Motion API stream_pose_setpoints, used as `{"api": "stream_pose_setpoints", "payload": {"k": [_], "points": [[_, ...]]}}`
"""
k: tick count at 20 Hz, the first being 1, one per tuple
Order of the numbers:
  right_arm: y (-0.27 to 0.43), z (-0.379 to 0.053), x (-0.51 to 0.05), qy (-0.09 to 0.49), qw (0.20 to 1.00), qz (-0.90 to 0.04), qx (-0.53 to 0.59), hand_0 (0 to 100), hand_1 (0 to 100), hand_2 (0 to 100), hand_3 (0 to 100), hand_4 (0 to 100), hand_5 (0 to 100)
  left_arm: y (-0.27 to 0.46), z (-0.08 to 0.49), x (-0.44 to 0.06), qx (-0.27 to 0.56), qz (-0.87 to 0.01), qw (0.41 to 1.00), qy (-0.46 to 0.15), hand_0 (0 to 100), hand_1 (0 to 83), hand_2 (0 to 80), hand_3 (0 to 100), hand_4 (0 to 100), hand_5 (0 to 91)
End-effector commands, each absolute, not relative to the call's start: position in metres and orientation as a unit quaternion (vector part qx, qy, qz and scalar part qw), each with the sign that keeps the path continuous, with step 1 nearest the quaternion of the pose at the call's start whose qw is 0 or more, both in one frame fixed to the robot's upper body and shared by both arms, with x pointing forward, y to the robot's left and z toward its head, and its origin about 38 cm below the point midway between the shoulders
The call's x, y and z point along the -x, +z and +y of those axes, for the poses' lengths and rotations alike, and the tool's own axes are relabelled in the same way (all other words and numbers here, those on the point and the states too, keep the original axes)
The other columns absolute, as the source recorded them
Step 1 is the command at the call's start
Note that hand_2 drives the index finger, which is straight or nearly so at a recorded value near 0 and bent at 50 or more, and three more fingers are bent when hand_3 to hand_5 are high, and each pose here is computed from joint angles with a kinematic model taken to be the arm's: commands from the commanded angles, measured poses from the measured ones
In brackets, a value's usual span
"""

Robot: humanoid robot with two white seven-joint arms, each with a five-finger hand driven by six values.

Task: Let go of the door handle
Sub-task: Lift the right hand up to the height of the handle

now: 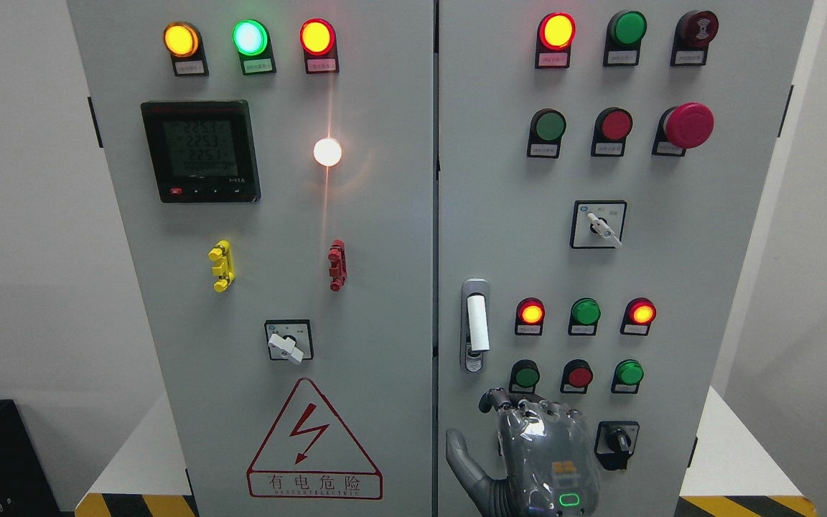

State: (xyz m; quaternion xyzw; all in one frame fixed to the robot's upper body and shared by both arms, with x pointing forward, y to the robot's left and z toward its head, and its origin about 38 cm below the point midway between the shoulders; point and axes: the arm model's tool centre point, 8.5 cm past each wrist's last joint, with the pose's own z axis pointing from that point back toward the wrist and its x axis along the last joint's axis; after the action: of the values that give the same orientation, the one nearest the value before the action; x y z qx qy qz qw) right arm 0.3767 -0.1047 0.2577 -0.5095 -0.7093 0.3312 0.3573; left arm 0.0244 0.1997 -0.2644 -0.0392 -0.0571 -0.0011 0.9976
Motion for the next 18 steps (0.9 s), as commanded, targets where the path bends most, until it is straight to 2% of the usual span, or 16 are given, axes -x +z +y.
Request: {"api": "stream_pose_setpoints", "payload": {"k": [1, 9, 18], "points": [[0.267, -0.11, -0.374, 0.318, 0.354, -0.713, 0.515, 37, 29, 83, 100, 96, 96, -0.265, 0.2, -0.013, 0.04, -0.048, 0.998, 0.0, 12, 55.6, 0.0, 0, 0, 0.0], [0.283, -0.111, -0.381, 0.309, 0.343, -0.717, 0.523, 28, 31, 92, 100, 99, 97, -0.265, 0.2, -0.012, 0.04, -0.047, 0.998, 0.0, 12, 55.6, 0.0, 0, 0, 0.0], [0.3, -0.109, -0.393, 0.308, 0.332, -0.718, 0.528, 25, 31, 93, 100, 100, 98, -0.265, 0.2, -0.012, 0.04, -0.047, 0.998, 0.0, 12, 55.6, 0.0, 0, 0, 0.0]]}}
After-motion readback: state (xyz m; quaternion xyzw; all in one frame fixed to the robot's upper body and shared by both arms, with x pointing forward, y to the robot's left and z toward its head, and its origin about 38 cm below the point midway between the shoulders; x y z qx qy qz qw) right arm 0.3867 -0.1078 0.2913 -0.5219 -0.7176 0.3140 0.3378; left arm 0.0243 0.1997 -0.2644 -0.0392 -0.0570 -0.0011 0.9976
